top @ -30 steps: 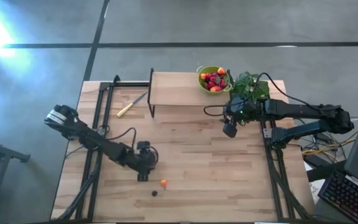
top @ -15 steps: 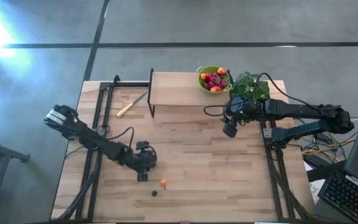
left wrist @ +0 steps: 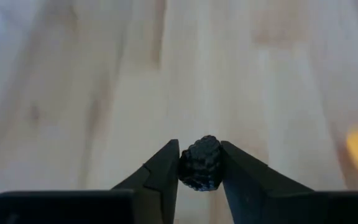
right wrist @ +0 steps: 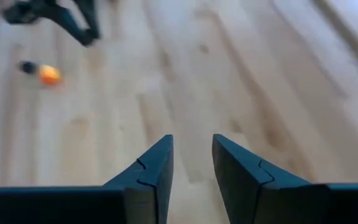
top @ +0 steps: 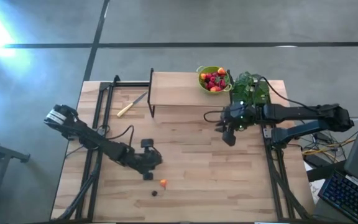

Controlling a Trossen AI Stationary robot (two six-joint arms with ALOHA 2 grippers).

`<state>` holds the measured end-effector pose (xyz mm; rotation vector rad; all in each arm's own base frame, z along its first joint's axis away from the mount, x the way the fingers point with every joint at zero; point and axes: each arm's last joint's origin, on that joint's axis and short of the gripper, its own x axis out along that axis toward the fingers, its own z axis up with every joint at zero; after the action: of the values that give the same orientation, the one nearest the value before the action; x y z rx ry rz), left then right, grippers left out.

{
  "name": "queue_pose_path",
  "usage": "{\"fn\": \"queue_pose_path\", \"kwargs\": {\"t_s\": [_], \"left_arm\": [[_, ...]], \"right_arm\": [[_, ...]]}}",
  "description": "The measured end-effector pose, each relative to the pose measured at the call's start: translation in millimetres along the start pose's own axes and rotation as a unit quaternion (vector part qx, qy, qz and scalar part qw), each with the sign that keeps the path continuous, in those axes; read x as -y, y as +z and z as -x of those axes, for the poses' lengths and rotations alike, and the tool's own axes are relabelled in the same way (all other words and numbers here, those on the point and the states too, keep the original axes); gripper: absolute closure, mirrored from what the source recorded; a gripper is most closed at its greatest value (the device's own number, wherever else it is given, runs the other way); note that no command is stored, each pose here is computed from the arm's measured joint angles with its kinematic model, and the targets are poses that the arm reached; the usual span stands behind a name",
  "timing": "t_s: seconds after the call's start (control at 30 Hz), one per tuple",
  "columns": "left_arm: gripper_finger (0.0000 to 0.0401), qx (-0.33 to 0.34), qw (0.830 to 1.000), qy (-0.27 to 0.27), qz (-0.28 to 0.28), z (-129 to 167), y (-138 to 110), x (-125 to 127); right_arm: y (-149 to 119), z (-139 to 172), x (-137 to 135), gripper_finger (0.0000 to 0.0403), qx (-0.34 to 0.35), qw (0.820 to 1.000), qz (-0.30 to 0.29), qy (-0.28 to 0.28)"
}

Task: Build produce basket
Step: Put the blackberry into the green basket

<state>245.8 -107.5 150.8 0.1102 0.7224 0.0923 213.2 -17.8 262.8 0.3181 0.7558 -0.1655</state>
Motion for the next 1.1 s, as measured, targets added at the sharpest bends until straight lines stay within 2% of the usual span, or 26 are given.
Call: {"fn": "queue_pose_path", "kwargs": {"t_s": [0.13,0.27,0.4,0.6,0.67,0.83,0.97,1.1], "left_arm": [[0.0299,0.088,0.994,0.030,-0.061,3.8,31.1,3.9],[0.0298,0.178,0.970,0.068,-0.147,7.8,58.7,7.8],[0.0296,0.237,0.932,0.111,-0.252,9.0,80.9,11.5],[0.0295,0.234,0.859,0.184,-0.418,-2.7,107.3,12.0],[0.0293,0.230,0.850,0.195,-0.432,-7.8,115.7,13.0],[0.0297,0.242,0.843,0.217,-0.428,-11.4,138.2,14.7],[0.0298,0.242,0.834,0.234,-0.437,-18.7,147.0,13.4],[0.0293,0.238,0.828,0.249,-0.443,-25.3,152.7,7.4]], "right_arm": [[-3.9,-6.4,-16.1,0.0305,0.031,0.998,0.008,0.052],[-7.5,-9.5,-32.9,0.0311,0.064,0.993,0.014,0.096],[-10.4,-10.8,-48.3,0.0311,0.106,0.984,0.014,0.144],[-13.6,-10.0,-62.0,0.0289,0.150,0.970,0.026,0.189],[-14.4,-9.9,-63.4,0.0279,0.154,0.969,0.027,0.193],[-17.1,-11.7,-62.8,0.0253,0.159,0.969,0.032,0.184],[-16.5,-15.4,-61.2,0.0234,0.180,0.972,0.028,0.151],[-13.2,-19.9,-64.2,0.0217,0.201,0.967,0.040,0.154]]}}
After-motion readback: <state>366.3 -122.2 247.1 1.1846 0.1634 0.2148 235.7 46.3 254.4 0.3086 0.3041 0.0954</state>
